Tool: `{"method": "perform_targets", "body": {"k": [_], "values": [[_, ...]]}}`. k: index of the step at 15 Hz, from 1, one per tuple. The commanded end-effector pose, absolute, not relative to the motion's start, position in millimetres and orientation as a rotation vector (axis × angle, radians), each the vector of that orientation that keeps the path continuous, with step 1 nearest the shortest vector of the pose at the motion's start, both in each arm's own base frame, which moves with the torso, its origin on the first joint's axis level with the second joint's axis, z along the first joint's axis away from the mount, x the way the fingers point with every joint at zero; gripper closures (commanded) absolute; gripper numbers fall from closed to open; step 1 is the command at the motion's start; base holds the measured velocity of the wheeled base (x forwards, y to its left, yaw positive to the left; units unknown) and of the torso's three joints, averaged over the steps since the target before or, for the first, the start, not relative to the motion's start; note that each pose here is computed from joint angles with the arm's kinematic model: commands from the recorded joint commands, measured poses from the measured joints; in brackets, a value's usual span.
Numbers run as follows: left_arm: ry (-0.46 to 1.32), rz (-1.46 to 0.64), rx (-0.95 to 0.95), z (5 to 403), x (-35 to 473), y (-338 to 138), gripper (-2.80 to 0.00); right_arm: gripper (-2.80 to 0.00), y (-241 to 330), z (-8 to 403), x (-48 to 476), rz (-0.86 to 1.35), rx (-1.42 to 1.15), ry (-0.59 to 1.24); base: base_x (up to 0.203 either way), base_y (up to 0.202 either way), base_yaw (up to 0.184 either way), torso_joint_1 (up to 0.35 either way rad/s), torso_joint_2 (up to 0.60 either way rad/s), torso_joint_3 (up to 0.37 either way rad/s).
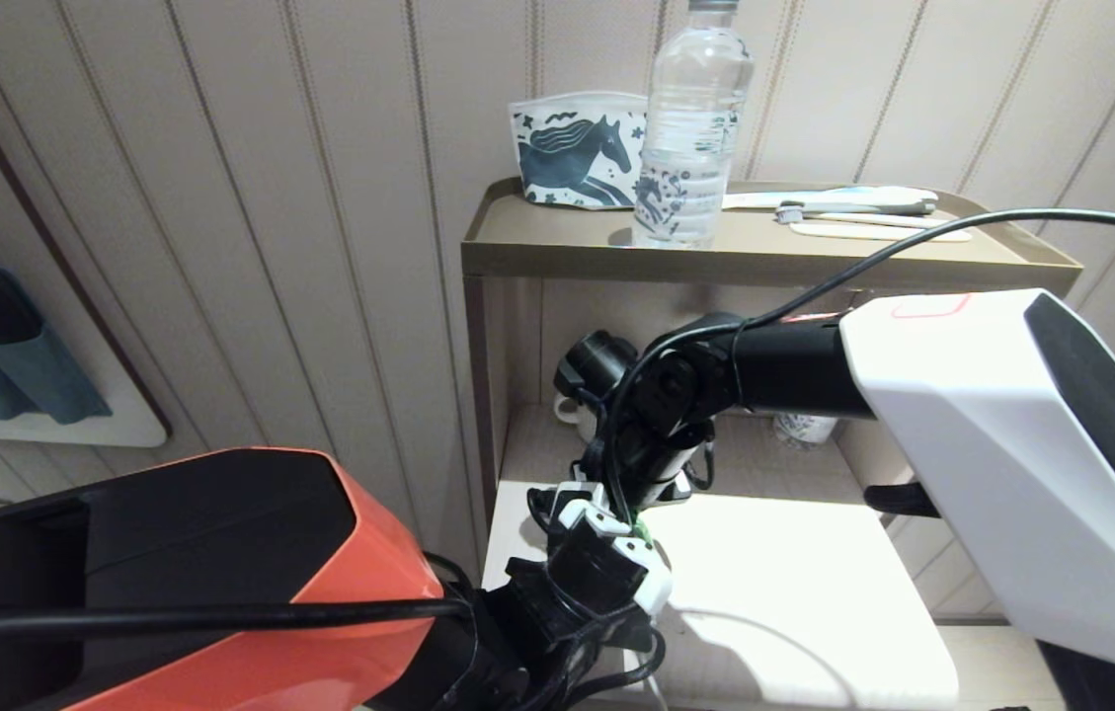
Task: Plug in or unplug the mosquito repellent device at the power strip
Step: Hold the socket with your left hand and unplug it with your right hand
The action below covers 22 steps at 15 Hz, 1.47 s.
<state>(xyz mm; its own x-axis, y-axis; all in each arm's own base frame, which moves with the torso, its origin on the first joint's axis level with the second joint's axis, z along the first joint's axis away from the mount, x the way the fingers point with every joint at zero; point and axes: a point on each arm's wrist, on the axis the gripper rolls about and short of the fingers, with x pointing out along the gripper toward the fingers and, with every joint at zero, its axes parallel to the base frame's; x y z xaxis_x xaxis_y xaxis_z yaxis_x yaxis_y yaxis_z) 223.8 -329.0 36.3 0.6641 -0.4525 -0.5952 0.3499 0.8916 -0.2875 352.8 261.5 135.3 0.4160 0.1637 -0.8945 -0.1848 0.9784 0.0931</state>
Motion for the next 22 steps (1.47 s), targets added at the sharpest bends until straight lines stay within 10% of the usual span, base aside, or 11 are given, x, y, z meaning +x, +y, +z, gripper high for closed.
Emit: {"method": "perform_targets", "body": {"k": [1,22], "values": [[0.662,-0.454,-0.181,45.6,226.2,-331.8,0.00,0.00,262.3,129.4,353.7,0.212,-0.029,1.137,0.000,0.000,0.000,0.000,0.00,0.000],[0.716,-0.493,-0.088,21.9,197.9,-340.0,0.00,0.00,262.4,117.3,361.7,0.206,-0.027,1.139,0.000,0.000,0.000,0.000,0.00,0.000]]}}
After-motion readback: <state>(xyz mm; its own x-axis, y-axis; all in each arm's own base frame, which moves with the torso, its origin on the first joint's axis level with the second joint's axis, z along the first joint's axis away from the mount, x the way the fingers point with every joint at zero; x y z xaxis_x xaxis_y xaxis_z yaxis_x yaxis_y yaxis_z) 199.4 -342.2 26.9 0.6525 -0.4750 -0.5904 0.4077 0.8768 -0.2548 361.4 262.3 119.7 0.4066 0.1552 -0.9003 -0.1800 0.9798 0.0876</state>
